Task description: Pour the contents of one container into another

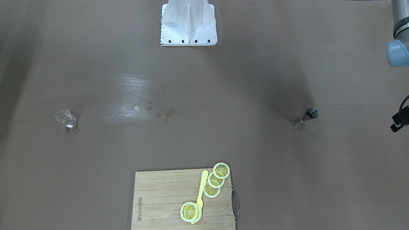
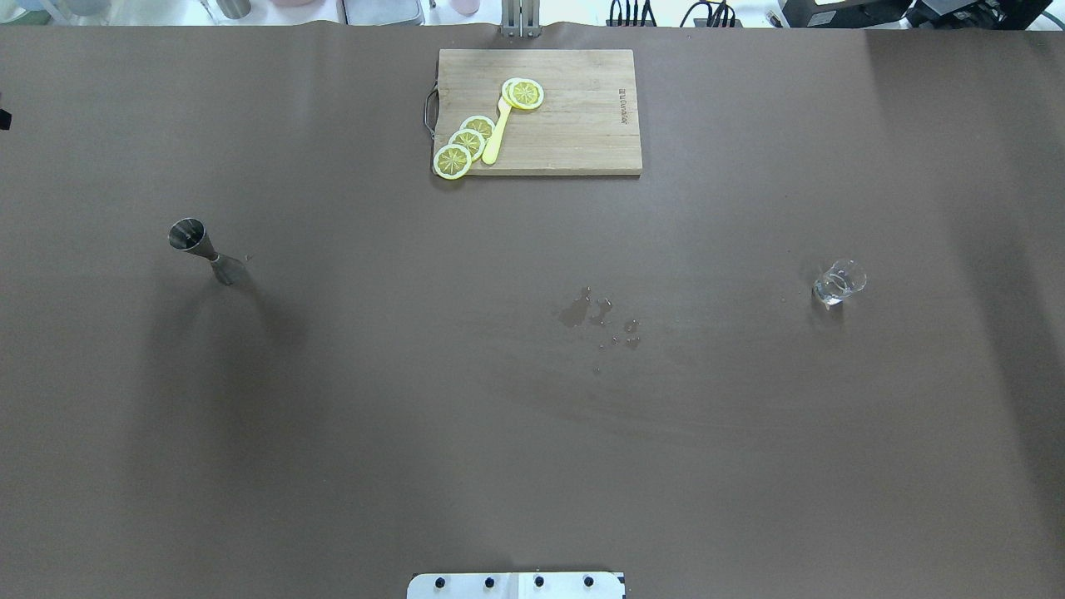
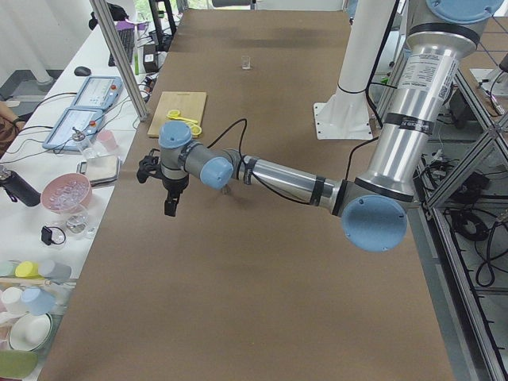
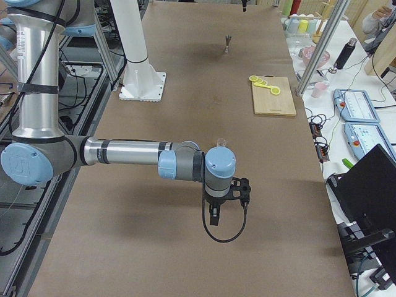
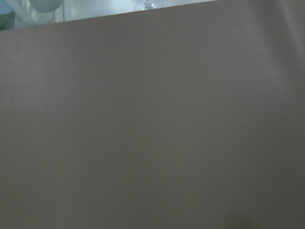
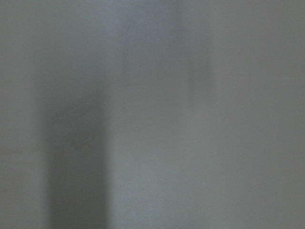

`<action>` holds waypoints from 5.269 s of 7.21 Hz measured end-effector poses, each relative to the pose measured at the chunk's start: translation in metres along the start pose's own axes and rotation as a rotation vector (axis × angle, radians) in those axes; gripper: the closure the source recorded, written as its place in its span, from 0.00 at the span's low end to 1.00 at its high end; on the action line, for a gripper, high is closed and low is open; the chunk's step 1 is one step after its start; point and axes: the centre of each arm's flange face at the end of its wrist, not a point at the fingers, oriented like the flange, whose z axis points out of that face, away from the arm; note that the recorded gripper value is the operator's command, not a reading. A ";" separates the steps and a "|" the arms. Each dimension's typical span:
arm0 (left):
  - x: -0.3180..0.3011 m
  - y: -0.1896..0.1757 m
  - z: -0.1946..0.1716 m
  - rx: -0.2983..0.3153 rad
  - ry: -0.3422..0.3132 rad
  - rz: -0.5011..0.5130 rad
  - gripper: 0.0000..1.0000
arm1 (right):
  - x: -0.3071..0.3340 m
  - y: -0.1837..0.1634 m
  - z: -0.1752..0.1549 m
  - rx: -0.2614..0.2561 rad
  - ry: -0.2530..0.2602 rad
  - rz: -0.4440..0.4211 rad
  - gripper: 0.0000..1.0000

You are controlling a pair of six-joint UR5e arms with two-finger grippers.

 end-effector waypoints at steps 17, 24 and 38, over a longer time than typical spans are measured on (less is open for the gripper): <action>-0.165 0.127 -0.036 -0.081 0.001 -0.062 0.01 | -0.011 -0.006 -0.014 0.029 0.002 -0.030 0.00; -0.156 0.118 -0.043 -0.067 -0.006 -0.052 0.01 | -0.017 -0.008 -0.020 0.043 0.003 -0.034 0.00; -0.152 0.119 -0.038 -0.098 -0.003 -0.071 0.01 | -0.023 -0.003 -0.028 0.057 0.006 -0.054 0.00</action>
